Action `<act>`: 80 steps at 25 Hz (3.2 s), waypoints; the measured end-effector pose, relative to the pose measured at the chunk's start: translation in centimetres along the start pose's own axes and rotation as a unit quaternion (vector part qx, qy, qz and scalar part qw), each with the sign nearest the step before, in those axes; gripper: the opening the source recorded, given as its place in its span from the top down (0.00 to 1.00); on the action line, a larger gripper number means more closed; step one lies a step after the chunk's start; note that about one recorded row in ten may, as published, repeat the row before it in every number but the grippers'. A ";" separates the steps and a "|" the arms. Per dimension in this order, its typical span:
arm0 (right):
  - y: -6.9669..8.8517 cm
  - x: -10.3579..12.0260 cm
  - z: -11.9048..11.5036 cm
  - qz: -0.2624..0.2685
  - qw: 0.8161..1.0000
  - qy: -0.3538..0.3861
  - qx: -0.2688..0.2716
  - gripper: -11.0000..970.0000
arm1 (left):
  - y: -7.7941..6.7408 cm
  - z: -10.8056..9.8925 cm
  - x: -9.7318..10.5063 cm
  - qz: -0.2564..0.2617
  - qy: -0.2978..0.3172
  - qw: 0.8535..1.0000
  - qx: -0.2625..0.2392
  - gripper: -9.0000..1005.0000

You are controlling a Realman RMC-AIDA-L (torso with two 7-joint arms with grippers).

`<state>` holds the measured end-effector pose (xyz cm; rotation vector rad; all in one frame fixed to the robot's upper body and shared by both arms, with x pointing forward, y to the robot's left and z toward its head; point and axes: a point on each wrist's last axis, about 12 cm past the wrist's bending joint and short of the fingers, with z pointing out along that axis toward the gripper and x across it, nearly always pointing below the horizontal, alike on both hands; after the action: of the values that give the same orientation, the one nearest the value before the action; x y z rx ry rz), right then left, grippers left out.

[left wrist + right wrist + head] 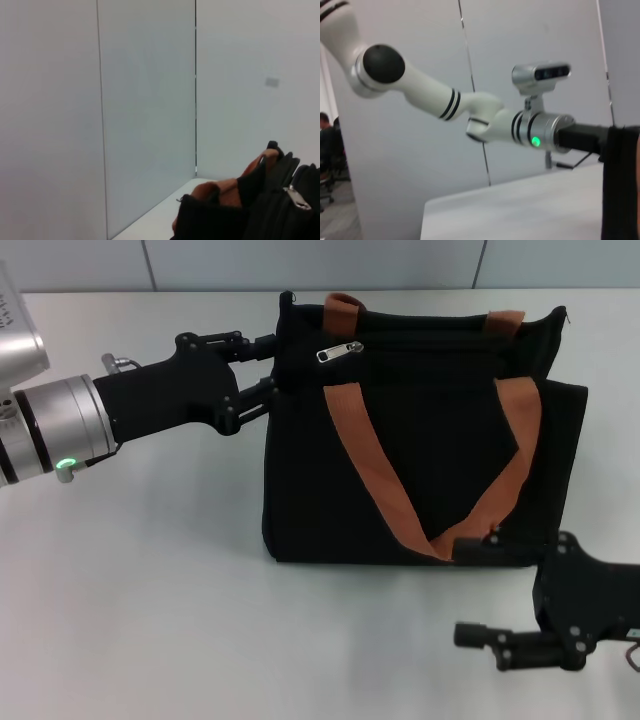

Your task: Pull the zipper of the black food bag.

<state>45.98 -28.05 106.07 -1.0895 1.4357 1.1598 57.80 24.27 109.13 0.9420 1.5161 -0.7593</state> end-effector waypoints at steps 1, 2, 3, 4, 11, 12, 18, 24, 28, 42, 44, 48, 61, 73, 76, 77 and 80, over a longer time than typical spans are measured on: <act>-0.1 -0.2 0.1 0.000 1.000 -0.017 0.006 0.17 | -0.1 -0.1 0.0 0.000 -0.003 1.000 0.002 0.45; -0.1 -0.2 0.1 0.000 1.000 -0.017 0.006 0.17 | -0.1 -0.1 0.0 0.000 -0.003 1.000 0.002 0.50; -0.1 -0.4 0.2 0.005 0.999 -0.037 0.015 0.17 | -0.2 -0.2 -0.1 0.000 -0.006 1.000 0.005 0.55; -0.1 -0.4 0.2 0.005 0.999 -0.037 0.015 0.17 | -0.2 -0.2 -0.1 0.000 -0.006 1.000 0.005 0.59; -1.7 -2.5 -0.1 0.094 0.990 -0.101 0.040 0.17 | -0.3 -0.2 -0.3 0.000 -0.017 1.000 0.011 0.86; -2.0 -2.9 -0.2 0.111 0.987 -0.106 0.039 0.17 | -0.3 -0.2 -0.5 -0.001 -0.023 1.000 0.013 0.87; -5.3 -6.5 -0.6 0.234 0.968 -0.087 0.017 0.18 | -0.3 0.6 -2.1 -0.013 -0.056 0.998 0.039 0.94; -7.5 -8.7 -0.1 0.246 0.967 -0.063 0.022 0.18 | -0.4 2.0 -3.5 -0.003 -0.069 0.995 0.067 0.97; -9.1 -10.1 0.7 0.262 0.964 -0.043 0.031 0.18 | -0.3 3.3 -4.8 -0.008 -0.078 0.993 0.089 0.97; -11.0 -11.4 3.4 0.307 0.951 0.023 0.038 0.19 | 0.1 4.9 -6.4 -0.052 -0.087 0.990 0.095 0.97; -11.0 -11.4 3.7 0.306 0.951 0.026 0.037 0.19 | 0.1 5.0 -6.4 -0.054 -0.090 0.990 0.095 0.97; -11.0 -11.2 4.4 0.304 0.951 0.039 0.034 0.20 | 0.0 5.1 -6.5 -0.058 -0.094 0.989 0.097 0.97; -10.6 -10.9 5.7 0.253 0.966 0.037 0.029 0.20 | -0.4 5.6 -6.5 -0.071 -0.101 0.987 0.107 0.97; -10.1 -10.4 5.4 0.191 0.981 0.025 0.029 0.21 | -0.3 5.4 -6.4 -0.075 -0.106 0.986 0.103 0.97; -10.1 -10.4 5.4 0.191 0.981 0.022 0.029 0.21 | -0.4 5.3 -6.4 -0.076 -0.107 0.986 0.103 0.97; -10.1 -10.4 5.4 0.192 0.981 0.020 0.030 0.21 | -0.4 5.3 -6.4 -0.076 -0.107 0.986 0.103 0.97; -10.1 -10.3 5.4 0.194 0.980 0.016 0.033 0.21 | -0.4 5.3 -6.3 -0.076 -0.107 0.986 0.102 0.97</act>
<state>58.13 -23.55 114.43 -0.8033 1.7507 1.3577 60.24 18.52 114.57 0.8699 1.3490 -1.1084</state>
